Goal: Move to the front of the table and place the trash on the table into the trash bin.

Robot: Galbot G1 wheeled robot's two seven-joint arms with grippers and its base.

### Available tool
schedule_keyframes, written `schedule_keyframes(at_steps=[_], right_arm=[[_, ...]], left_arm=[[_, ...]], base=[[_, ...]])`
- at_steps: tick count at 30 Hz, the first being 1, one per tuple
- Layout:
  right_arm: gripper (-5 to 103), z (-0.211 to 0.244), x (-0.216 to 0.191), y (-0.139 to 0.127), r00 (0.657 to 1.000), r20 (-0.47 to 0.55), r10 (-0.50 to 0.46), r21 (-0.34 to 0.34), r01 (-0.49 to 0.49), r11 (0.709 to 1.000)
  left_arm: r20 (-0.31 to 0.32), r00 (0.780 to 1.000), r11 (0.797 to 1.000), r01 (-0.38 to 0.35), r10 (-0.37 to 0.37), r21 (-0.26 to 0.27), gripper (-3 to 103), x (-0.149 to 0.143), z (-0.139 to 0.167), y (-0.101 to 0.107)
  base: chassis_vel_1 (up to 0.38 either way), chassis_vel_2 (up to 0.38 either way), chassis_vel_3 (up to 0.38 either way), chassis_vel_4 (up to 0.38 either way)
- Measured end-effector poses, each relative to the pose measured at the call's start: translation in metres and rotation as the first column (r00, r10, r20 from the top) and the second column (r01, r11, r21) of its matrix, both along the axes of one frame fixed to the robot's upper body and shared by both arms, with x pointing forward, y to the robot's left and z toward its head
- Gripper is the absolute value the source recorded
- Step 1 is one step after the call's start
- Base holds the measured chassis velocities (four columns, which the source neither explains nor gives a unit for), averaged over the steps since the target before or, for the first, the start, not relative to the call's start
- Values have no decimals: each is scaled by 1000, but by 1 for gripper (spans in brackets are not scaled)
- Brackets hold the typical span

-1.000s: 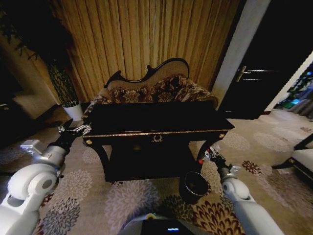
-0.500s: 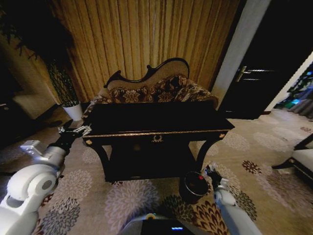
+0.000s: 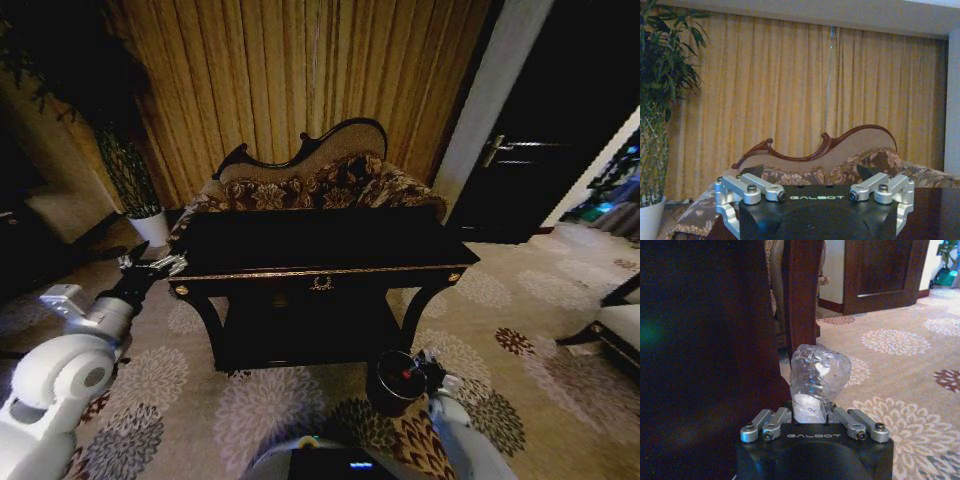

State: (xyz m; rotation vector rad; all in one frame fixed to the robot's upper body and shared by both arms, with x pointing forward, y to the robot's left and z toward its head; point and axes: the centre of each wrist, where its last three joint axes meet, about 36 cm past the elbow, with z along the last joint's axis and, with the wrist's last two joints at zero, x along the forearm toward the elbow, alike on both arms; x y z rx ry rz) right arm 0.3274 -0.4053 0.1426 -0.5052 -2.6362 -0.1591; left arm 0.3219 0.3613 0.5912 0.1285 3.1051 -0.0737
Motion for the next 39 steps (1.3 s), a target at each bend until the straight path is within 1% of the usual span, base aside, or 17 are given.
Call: schedule_keyframes(at_steps=[2, 4, 5, 8, 10, 12, 13, 14, 15, 17, 19, 20, 22, 26, 39], right_arm=[[24, 1, 0, 0, 1000, 1, 3, -3, -3, 1000], [33, 3, 1, 0, 1000, 7, 1, -5, -1, 1000], [33, 3, 1, 0, 1000, 7, 1, -5, -1, 1000], [49, 6, 2, -2, 1000, 13, 1, -9, -1, 1000], [49, 7, 2, -2, 1000, 14, 1, -10, -1, 1000], [60, 9, 2, -2, 1000, 19, 3, -10, -3, 1000], [60, 9, 2, -2, 1000, 19, 3, -10, -3, 1000], [65, 9, 2, -2, 1000, 20, 4, -10, -3, 1000], [77, 10, 2, -1, 1000, 19, 6, -9, -6, 1000], [77, 11, 2, -1, 1000, 19, 7, -8, -6, 1000], [87, 11, 1, 0, 1000, 16, 7, -4, -7, 1000], [87, 11, 1, 0, 1000, 16, 7, -4, -7, 1000], [96, 11, 0, 1, 1000, 14, 7, -3, -7, 1000], [100, 12, 0, 0, 1000, 13, 8, -4, -7, 1000], [100, 13, 0, 2, 1000, 14, 8, 2, -8, 1000]], left_arm=[[0, 1000, 1000, 1, -1, -2, 100, 0, 1, 0], [2, 1000, 1000, 4, -4, -6, 100, -1, 2, 0], [2, 1000, 1000, 4, -4, -6, 100, -1, 2, 0], [3, 1000, 1000, 5, -5, -7, 100, -1, 2, 0], [2, 1000, 1000, 5, -5, -7, 100, -1, 2, 0], [2, 1000, 1000, 6, -6, -8, 100, -1, 2, 0], [2, 1000, 1000, 6, -6, -8, 100, -1, 2, 0], [2, 1000, 1000, 6, -6, -7, 100, -1, 2, 0], [4, 1000, 1000, 6, -6, -6, 100, 0, 2, 0], [6, 1000, 1000, 6, -6, -5, 100, 0, 2, 1], [14, 1000, 1000, 4, -4, -4, 100, 1, 2, 2], [14, 1000, 1000, 4, -4, -4, 100, 1, 2, 2], [16, 1000, 1000, 3, -3, -4, 100, 1, 2, 3], [15, 1000, 1000, 5, -5, -7, 100, 1, 2, 2], [15, 1000, 1000, 8, -8, -9, 100, 1, 1, 2]], base=[[0, 0, 0, 0], [0, 0, 0, 0], [0, 0, 0, 0], [0, 0, 0, 0], [0, 0, 0, 0], [0, 0, 0, 0], [0, 0, 0, 0], [0, 0, 0, 0], [0, 0, 0, 0], [0, 0, 0, 0], [0, 0, 0, 0], [0, 0, 0, 0], [0, 0, 0, 0], [0, 0, 0, 0], [0, 0, 0, 0]])
